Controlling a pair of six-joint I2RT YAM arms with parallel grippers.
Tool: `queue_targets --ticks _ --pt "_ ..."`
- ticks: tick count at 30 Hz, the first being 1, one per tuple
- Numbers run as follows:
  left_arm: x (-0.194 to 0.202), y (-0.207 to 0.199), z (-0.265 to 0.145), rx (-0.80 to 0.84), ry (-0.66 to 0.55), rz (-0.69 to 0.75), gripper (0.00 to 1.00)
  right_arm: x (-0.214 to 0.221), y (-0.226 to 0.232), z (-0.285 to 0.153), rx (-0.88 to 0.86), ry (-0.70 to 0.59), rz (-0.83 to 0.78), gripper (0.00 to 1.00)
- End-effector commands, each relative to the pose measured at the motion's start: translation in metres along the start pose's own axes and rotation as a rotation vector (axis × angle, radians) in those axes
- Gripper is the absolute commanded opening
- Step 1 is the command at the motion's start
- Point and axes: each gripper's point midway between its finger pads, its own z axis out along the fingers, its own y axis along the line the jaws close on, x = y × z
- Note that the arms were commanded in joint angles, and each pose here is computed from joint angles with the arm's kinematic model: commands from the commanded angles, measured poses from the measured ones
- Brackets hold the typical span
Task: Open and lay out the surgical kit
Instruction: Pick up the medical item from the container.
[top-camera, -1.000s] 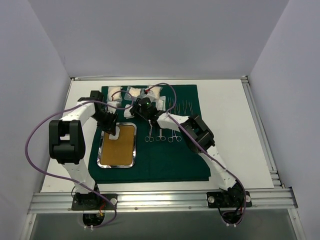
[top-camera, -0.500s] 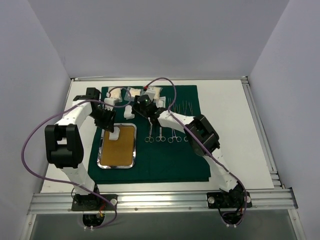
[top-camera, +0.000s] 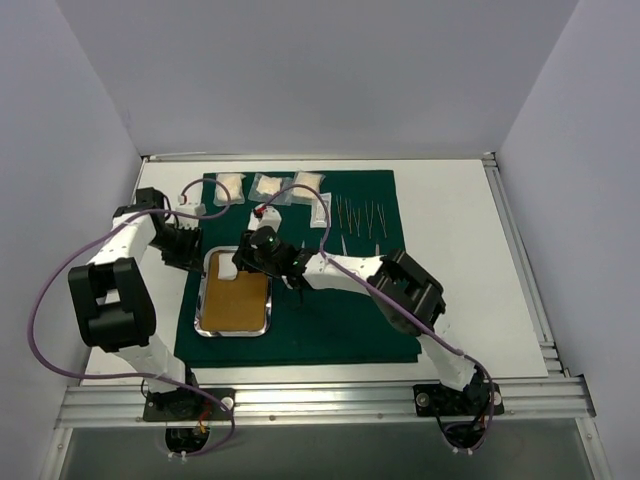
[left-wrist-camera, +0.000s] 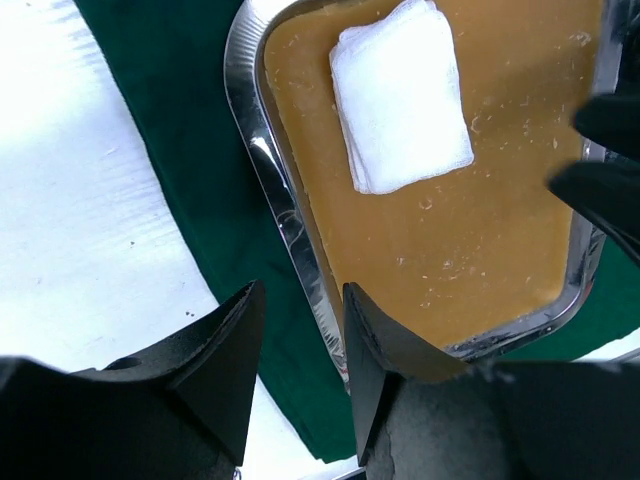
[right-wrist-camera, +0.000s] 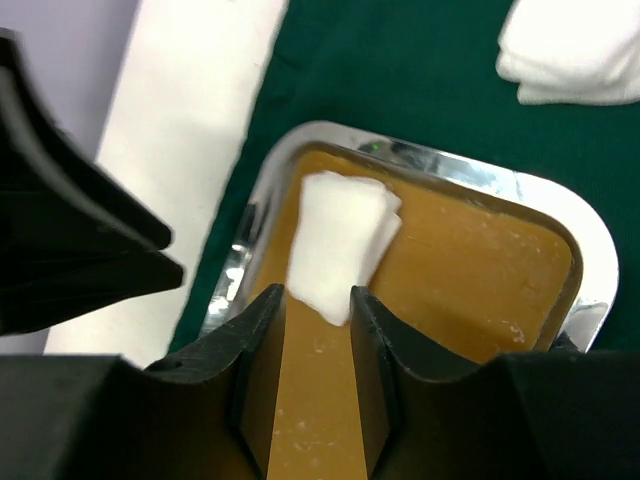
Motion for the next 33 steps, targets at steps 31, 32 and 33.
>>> queue_targets --ticks 31,32,33 --pt "-0.020 -0.015 0.061 0.047 0.064 0.069 0.37 0.039 -0.017 0.056 -0.087 0.098 0.233 0.23" --pt "-0.020 -0.015 0.061 0.049 0.065 0.069 0.37 0.039 -0.018 0.057 -0.090 0.095 0.240 0.21" --pt "-0.022 -0.016 0.061 0.050 0.057 0.071 0.37 0.037 -0.018 0.057 -0.097 0.090 0.245 0.20"
